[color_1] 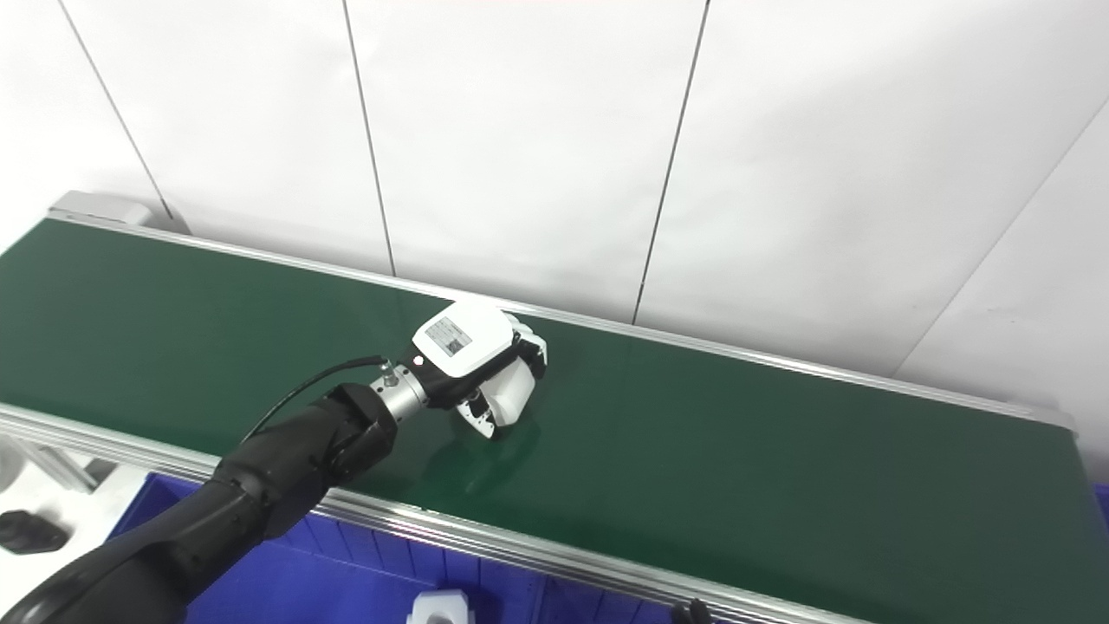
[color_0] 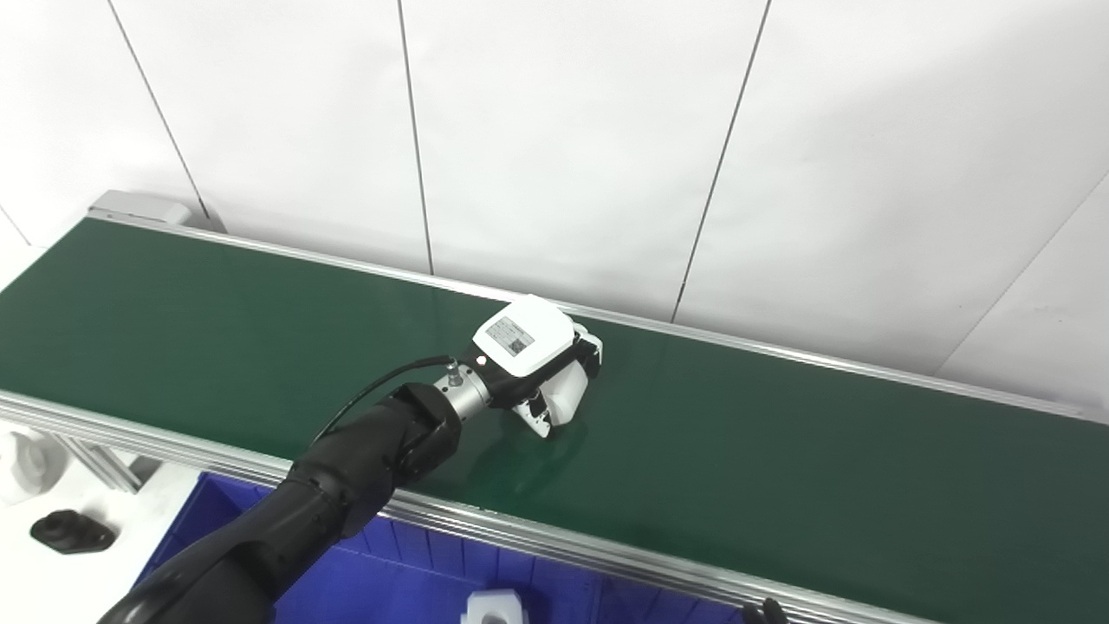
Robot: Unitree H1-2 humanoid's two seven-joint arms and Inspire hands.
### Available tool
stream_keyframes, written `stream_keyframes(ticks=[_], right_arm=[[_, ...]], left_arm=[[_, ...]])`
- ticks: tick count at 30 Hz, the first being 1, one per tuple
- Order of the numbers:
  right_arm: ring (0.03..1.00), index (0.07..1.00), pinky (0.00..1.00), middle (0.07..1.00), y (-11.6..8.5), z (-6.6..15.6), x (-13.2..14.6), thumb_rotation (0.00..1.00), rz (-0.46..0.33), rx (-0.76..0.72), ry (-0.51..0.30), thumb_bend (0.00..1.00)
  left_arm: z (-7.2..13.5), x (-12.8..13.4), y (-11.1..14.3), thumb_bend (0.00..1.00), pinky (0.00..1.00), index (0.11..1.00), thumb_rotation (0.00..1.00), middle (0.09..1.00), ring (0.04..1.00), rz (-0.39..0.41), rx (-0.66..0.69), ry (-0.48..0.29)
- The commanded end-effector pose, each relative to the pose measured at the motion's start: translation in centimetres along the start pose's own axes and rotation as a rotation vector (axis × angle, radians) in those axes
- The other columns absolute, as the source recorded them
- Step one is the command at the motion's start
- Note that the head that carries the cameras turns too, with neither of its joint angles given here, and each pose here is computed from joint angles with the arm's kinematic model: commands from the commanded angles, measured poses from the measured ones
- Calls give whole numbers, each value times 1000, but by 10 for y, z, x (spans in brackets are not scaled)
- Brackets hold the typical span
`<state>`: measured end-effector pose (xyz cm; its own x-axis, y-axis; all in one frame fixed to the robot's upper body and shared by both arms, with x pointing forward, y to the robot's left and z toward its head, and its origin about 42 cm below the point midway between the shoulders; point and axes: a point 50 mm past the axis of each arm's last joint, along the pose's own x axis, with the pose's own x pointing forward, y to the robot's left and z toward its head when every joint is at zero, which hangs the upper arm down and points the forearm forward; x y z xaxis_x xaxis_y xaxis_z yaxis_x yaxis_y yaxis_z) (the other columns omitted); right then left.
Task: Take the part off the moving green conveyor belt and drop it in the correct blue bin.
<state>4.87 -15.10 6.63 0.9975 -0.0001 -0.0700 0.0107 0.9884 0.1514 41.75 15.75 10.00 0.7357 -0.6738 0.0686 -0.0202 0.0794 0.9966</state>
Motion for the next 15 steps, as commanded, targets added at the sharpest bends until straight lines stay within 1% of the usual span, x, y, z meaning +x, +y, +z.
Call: stream_keyframes(ticks=[1,5,9,12,15], right_arm=[[931,1000,944,965,6,11,0,1000,6,19,-75,879],[930,1000,944,962,6,11,0,1000,8,22,-74,886],[934,1000,955,967,7,12,0,1000,11,32,-76,874],[932,1000,952,966,7,15,1,1000,11,29,-77,887],[942,1000,960,975,6,19,2,1000,13,26,-80,888]], left_arm=[[-8,21,32,503,479,482,0,511,443,87,45,-35],[-10,21,37,503,482,480,0,513,444,78,66,-45],[-13,17,51,503,490,485,0,512,442,78,83,-70],[-14,14,73,503,493,489,0,512,441,83,95,-101],[-12,7,105,502,471,501,0,511,431,108,119,-157]])
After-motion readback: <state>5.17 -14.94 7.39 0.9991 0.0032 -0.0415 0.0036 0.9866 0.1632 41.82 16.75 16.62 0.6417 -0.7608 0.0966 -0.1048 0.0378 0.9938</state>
